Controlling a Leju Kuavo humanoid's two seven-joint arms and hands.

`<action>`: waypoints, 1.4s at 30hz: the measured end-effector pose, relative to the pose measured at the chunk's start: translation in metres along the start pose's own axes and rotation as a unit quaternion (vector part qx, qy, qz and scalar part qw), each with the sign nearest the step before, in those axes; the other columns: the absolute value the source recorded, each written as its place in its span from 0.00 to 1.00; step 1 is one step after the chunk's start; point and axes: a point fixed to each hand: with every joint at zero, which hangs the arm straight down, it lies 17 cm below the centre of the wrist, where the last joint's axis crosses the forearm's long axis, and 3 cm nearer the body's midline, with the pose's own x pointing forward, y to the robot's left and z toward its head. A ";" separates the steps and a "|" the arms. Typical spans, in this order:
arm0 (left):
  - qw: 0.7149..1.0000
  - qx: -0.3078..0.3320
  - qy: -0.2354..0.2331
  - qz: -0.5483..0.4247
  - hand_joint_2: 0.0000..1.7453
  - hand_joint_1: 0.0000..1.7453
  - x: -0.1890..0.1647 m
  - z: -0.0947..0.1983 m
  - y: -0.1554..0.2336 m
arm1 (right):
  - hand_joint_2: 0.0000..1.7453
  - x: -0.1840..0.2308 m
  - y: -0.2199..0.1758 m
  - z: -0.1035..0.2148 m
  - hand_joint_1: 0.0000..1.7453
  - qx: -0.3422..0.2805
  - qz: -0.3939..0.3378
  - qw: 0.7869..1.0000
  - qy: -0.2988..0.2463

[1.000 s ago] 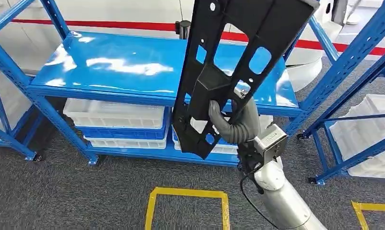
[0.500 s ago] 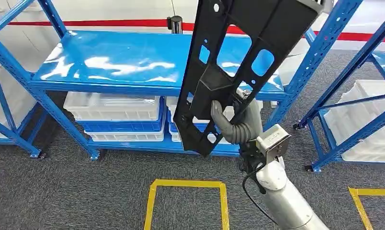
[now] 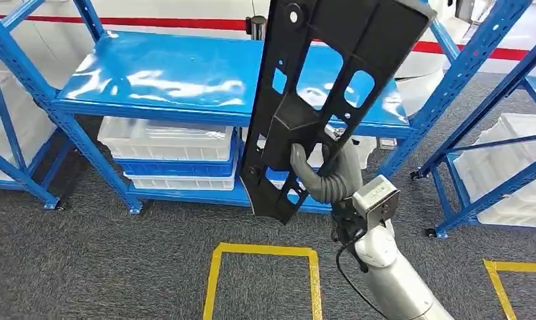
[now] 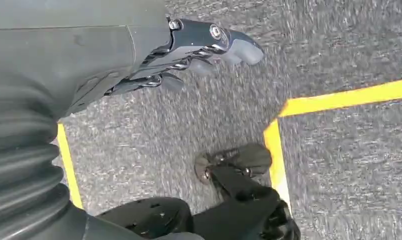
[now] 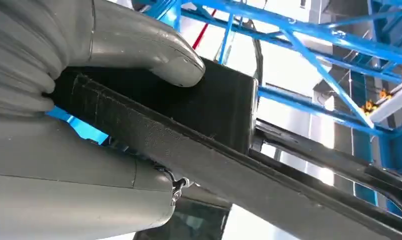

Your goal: Take the parts from the cabinet and place them on the table.

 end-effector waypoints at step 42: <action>1.000 0.003 0.000 -0.009 1.00 0.00 -0.002 0.000 0.001 | 1.00 -0.008 -0.001 0.005 1.00 0.007 0.001 1.000 0.014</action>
